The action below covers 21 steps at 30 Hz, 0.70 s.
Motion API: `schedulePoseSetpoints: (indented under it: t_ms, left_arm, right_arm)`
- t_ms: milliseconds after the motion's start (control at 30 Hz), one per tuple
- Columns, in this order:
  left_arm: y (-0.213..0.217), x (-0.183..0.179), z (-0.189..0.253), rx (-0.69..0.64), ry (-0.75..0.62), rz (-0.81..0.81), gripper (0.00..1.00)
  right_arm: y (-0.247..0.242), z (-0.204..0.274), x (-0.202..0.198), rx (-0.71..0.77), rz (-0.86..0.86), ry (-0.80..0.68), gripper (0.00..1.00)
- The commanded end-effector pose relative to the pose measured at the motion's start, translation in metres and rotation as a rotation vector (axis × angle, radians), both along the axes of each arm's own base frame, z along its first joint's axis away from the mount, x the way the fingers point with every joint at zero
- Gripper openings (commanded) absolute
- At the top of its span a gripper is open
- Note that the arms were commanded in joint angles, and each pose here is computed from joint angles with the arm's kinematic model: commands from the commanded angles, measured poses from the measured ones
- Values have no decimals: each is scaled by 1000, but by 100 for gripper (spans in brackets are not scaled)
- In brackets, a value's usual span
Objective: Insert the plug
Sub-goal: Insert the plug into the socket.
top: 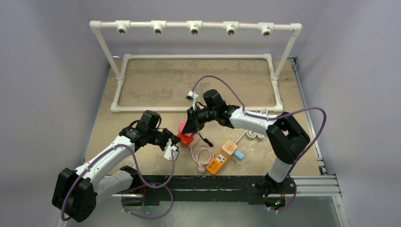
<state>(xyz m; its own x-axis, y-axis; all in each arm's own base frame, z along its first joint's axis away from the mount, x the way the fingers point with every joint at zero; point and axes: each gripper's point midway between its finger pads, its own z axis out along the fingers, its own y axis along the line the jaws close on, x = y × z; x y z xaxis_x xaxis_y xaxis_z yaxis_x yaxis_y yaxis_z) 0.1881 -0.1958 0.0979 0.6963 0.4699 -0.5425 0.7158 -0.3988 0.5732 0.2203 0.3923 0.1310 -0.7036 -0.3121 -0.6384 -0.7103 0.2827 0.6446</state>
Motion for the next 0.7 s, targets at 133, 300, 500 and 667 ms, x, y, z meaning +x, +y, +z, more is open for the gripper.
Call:
schedulePoseSetpoints:
  t_ms: [133, 300, 500, 667]
  left_arm:
    - [3, -4, -6, 38, 40, 18, 4]
    - [2, -4, -7, 40, 39, 18, 3]
    - [3, -5, -8, 48, 44, 20, 2]
    - [3, -5, -7, 43, 43, 20, 1]
  right_arm:
    - [1, 5, 5, 16, -4, -31, 0]
    - [1, 2, 5, 7, -6, -24, 0]
    - [-4, -2, 3, -16, -17, -21, 0]
    - [-7, -3, 3, -27, -31, -30, 0]
